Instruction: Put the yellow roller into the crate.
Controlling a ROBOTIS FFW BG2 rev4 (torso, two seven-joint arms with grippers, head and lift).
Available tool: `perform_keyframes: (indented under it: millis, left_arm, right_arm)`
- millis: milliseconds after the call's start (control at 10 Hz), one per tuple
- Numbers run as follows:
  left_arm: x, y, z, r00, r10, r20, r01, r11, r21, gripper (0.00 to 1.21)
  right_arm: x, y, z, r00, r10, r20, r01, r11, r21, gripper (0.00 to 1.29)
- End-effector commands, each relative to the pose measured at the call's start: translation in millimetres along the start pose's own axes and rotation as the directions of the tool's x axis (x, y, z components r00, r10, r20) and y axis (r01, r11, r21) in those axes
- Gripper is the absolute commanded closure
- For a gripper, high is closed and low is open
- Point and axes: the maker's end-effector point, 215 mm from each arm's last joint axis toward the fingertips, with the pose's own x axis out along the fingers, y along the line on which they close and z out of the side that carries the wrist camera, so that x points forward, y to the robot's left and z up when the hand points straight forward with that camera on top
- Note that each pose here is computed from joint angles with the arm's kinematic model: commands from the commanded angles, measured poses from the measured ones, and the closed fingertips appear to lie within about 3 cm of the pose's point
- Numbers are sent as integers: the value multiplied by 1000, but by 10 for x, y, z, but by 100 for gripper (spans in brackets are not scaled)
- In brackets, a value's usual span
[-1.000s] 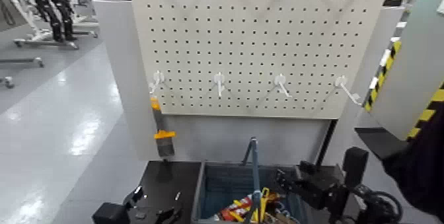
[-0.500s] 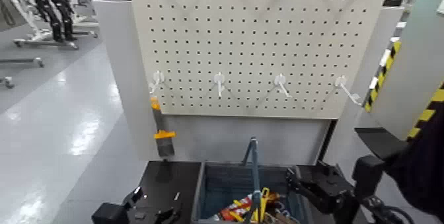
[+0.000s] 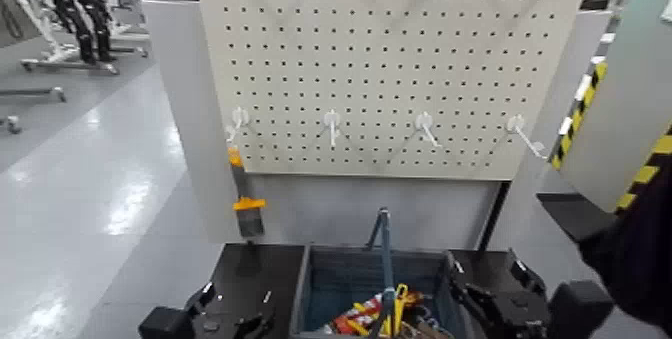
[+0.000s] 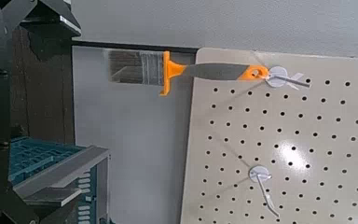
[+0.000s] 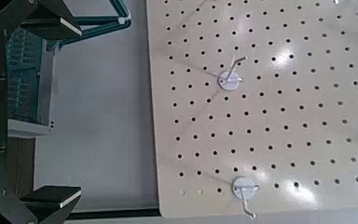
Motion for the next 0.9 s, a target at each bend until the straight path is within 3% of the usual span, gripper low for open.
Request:
perform_keyframes:
  millis: [100, 400, 600, 900]
  left_arm:
    - [3, 1, 3, 1000, 0, 0, 0, 1000, 0, 11]
    - [-7, 7, 6, 1000, 1, 2, -1, 1000, 0, 11]
    - [-19, 17, 4, 1000, 3, 2, -3, 1000, 2, 11]
    - [-32, 34, 2, 1000, 6, 3, -6, 1000, 0, 11]
  right_arm:
    - [-154, 43, -61, 999, -33, 29, 33, 999, 11, 13]
    - [-332, 47, -184, 996, -77, 47, 77, 997, 0, 13]
    - [-439, 109, -162, 991, -91, 98, 91, 996, 0, 13]
    - [-551, 172, -212, 989, -110, 97, 114, 993, -39, 13]
